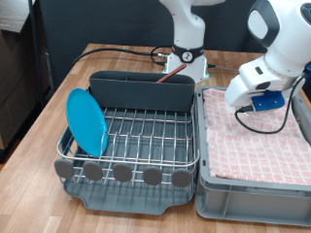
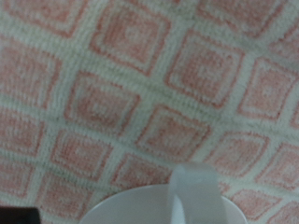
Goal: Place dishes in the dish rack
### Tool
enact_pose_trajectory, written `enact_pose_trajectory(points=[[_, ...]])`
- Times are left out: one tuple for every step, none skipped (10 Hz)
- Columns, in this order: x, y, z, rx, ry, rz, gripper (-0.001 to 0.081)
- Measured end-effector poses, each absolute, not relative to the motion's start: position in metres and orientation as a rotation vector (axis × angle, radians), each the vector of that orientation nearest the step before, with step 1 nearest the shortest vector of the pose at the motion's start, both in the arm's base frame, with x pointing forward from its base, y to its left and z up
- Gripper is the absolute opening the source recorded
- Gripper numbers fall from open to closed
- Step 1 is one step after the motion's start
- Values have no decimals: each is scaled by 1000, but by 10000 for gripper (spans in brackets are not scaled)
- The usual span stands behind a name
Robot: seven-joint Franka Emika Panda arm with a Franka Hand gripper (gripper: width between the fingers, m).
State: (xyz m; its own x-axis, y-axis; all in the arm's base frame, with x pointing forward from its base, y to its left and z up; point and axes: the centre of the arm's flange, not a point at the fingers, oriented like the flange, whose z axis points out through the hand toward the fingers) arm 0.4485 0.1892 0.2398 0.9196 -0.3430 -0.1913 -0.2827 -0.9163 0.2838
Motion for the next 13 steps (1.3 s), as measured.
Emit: enact_pose_trajectory(points=[[448,189,239,2830,-473,-344,683],[447,188,238,2831,-477,-343,487],[446,188,237,2832,-478,-341,307],[447,187,236,2835,-480,-337,307],[447,186,236,2835,-483,-336,125],[447,186,237,2835,-486,-334,125],[447,185,239,2836,-490,-330,72],[448,185,242,2836,-497,-325,72],[447,185,247,2833,-503,-324,72],[447,184,252,2831,-509,-325,72],[446,184,259,2828,-515,-326,72],[446,183,266,2828,-519,-321,72],[446,183,274,2830,-524,-312,72]])
